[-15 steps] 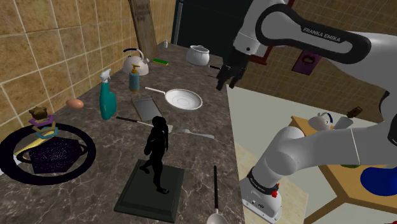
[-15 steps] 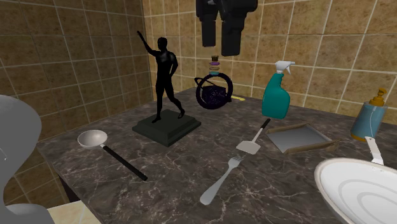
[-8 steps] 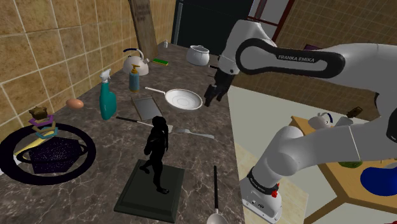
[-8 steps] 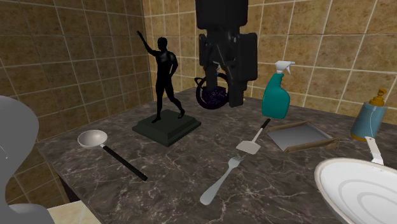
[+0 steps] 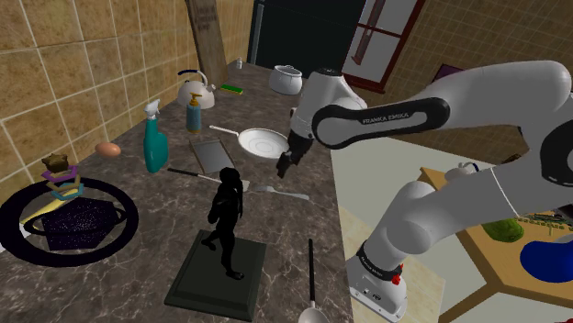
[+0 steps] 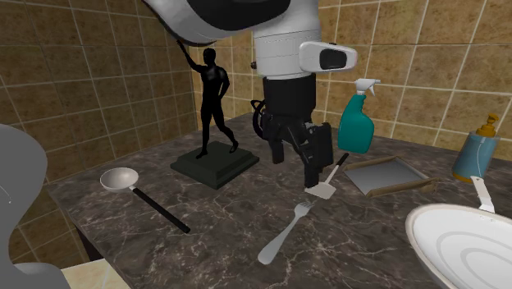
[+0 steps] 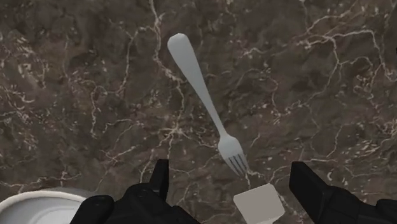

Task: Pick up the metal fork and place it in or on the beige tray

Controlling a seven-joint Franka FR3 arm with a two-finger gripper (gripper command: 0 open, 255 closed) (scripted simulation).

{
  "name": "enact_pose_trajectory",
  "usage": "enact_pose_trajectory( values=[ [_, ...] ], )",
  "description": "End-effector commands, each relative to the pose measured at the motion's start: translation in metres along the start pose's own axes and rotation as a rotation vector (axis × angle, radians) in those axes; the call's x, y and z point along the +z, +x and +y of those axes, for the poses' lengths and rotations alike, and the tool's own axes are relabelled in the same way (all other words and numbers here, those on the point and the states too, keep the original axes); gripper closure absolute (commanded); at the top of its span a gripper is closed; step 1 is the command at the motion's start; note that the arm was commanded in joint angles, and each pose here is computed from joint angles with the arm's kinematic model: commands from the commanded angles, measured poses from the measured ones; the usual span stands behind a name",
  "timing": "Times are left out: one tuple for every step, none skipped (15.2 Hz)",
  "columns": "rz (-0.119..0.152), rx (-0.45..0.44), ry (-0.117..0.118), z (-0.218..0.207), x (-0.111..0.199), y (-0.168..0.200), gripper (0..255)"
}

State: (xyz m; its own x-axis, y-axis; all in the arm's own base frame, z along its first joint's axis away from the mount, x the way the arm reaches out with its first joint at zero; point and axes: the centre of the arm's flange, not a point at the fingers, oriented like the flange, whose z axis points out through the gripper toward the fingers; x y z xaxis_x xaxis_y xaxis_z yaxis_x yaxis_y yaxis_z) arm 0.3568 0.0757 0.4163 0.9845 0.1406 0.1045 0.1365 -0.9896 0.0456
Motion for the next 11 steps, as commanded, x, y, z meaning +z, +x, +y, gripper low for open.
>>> enact_pose_trajectory(
  values=[
    [0.009,-0.037,-0.013,-0.009,0.025,0.002,0],
    [0.012,-0.055,-0.020,-0.012,0.037,0.004,0],
    [0.014,-0.073,-0.026,-0.016,0.050,0.006,0],
    [0.017,-0.090,-0.033,-0.020,0.063,0.008,0],
    [0.019,-0.108,-0.039,-0.023,0.075,0.010,0],
    [0.020,-0.110,-0.040,-0.024,0.077,0.010,0],
    [0.020,-0.110,-0.040,-0.024,0.082,0.010,0],
    [0.020,-0.110,-0.040,-0.023,0.088,0.010,0],
    [0.020,-0.110,-0.040,-0.023,0.093,0.010,0],
    [0.020,-0.110,-0.040,-0.023,0.098,0.011,0],
    [0.020,-0.110,-0.040,-0.023,0.103,0.011,0]
  ],
)
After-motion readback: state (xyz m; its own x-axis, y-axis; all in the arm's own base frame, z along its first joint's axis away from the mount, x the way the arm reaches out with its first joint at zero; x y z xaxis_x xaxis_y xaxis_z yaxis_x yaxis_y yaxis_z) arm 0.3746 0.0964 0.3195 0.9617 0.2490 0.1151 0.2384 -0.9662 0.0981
